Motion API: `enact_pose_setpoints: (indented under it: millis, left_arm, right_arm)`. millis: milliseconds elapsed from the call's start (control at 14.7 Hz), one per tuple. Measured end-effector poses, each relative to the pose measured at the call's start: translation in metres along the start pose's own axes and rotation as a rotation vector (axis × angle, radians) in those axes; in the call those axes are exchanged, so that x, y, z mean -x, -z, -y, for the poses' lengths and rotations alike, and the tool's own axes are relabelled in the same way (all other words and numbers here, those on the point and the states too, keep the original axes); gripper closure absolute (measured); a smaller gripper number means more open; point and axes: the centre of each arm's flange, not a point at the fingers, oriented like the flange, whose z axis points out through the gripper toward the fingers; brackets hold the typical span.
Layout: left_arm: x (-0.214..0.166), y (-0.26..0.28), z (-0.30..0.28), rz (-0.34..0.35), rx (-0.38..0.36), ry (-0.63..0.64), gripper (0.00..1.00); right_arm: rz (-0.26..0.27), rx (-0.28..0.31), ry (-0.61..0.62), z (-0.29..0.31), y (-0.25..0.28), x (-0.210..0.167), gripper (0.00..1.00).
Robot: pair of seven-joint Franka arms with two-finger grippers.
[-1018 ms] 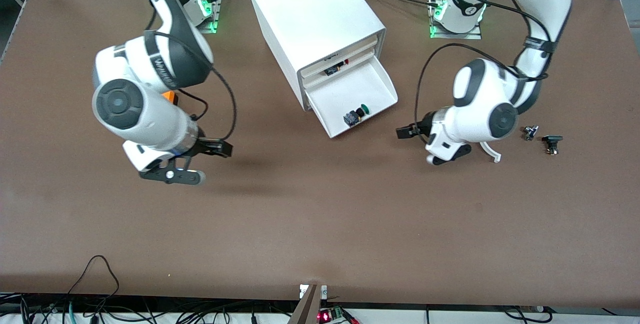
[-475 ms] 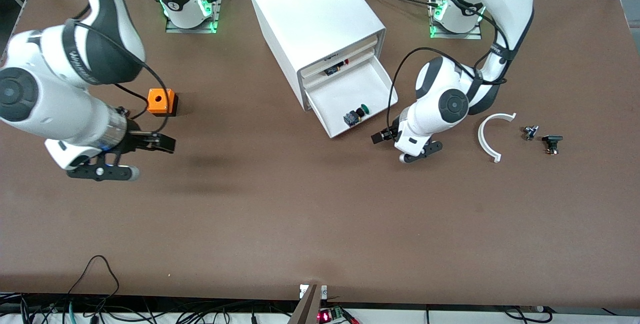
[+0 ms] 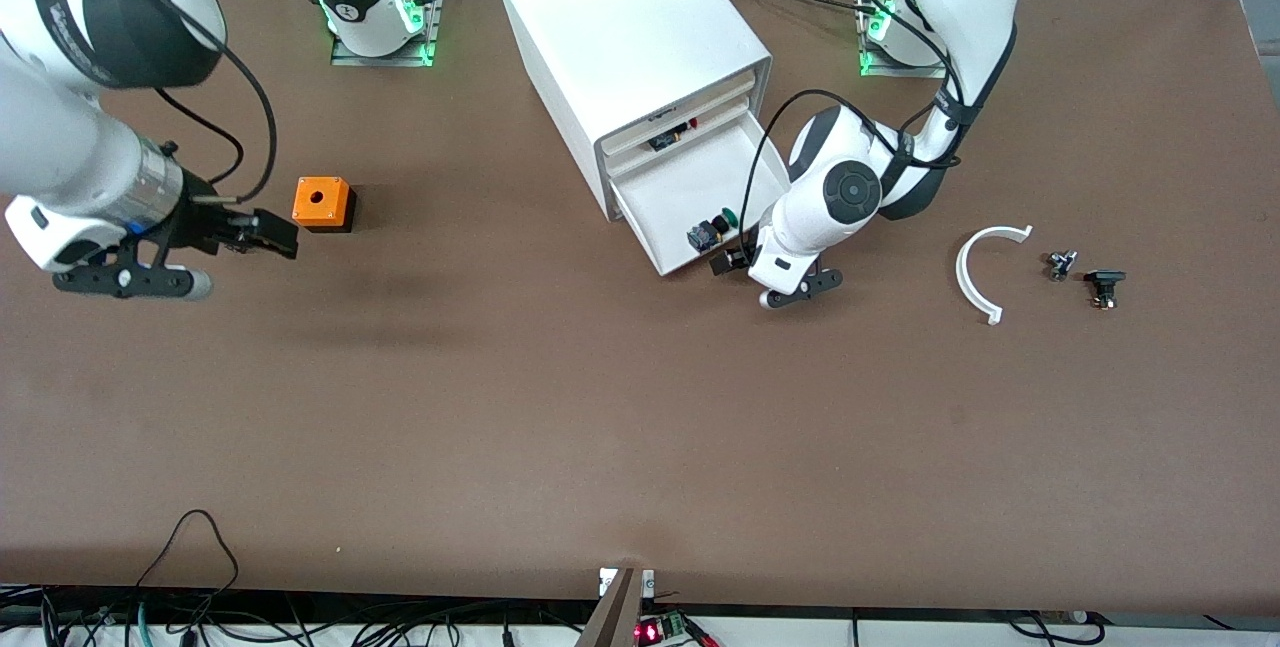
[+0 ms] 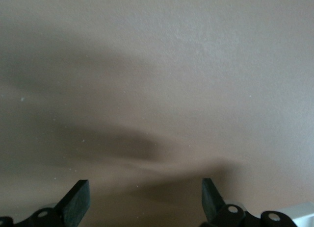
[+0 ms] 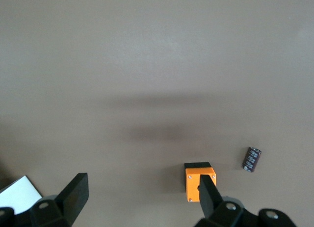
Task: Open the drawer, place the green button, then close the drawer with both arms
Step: 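Push the drawer shut with the left gripper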
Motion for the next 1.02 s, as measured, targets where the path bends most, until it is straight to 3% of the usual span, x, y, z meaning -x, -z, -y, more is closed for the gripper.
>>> enact_pose_setpoints:
  millis: [475, 1018]
  left_arm:
    - [0.027, -0.007, -0.013, 0.030, -0.004, -0.038, 0.00]
    - [0.067, -0.018, -0.025, 0.122, -0.062, -0.044, 0.00]
  right_arm:
    - [-0.051, -0.004, -0.052, -0.042, 0.042, 0.052, 0.00]
    - [-0.091, -0.010, -0.051, -0.048, 0.055, 0.051, 0.00]
